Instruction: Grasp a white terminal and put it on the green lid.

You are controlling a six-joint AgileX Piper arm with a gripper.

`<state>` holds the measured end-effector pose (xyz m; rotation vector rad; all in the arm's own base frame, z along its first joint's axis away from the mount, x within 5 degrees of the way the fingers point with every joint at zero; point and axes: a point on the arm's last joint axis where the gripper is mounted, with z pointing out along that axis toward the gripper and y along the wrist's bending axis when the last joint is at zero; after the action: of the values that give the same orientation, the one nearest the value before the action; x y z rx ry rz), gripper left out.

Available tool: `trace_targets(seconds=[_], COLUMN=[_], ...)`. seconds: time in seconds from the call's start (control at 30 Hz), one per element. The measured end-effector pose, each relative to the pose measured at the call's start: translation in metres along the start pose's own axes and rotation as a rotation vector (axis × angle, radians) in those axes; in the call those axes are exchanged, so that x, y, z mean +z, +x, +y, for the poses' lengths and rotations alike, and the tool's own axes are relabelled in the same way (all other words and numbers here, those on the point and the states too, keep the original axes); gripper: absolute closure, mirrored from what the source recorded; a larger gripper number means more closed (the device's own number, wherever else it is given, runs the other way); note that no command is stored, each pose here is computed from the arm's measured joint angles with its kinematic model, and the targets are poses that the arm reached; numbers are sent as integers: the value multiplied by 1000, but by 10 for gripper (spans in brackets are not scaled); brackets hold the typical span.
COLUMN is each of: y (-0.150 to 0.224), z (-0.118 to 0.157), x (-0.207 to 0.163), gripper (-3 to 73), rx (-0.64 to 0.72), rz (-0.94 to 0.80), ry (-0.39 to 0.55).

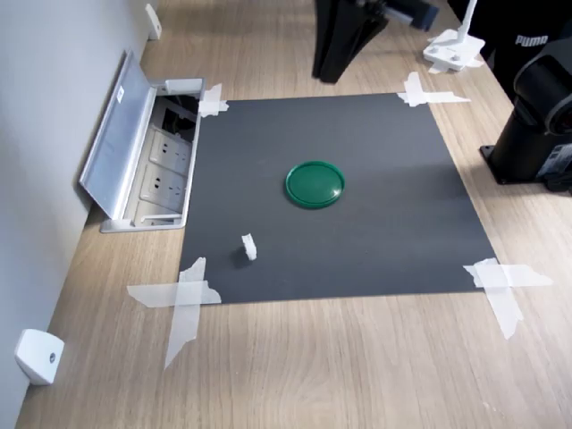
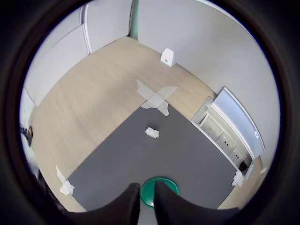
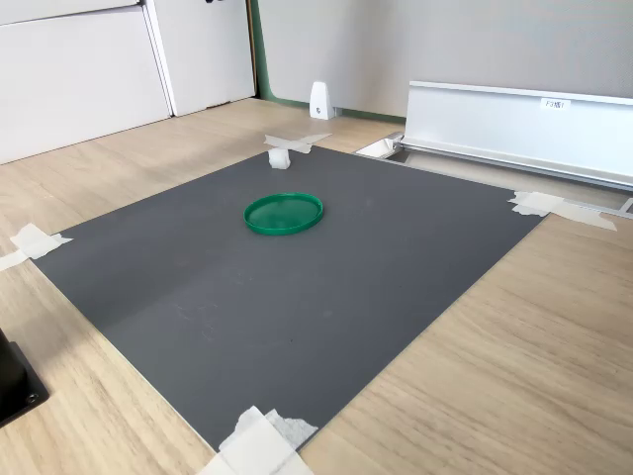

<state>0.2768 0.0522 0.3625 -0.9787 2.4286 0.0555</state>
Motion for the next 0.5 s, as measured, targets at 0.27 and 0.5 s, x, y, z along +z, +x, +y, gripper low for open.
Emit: trace_targets(seconds=[0.27, 0.5], y=[-51, -74], z=[7, 11], x=[24, 61], gripper=[121, 13], rx=[-159, -109], rz=[22, 66], ry=[-9, -53])
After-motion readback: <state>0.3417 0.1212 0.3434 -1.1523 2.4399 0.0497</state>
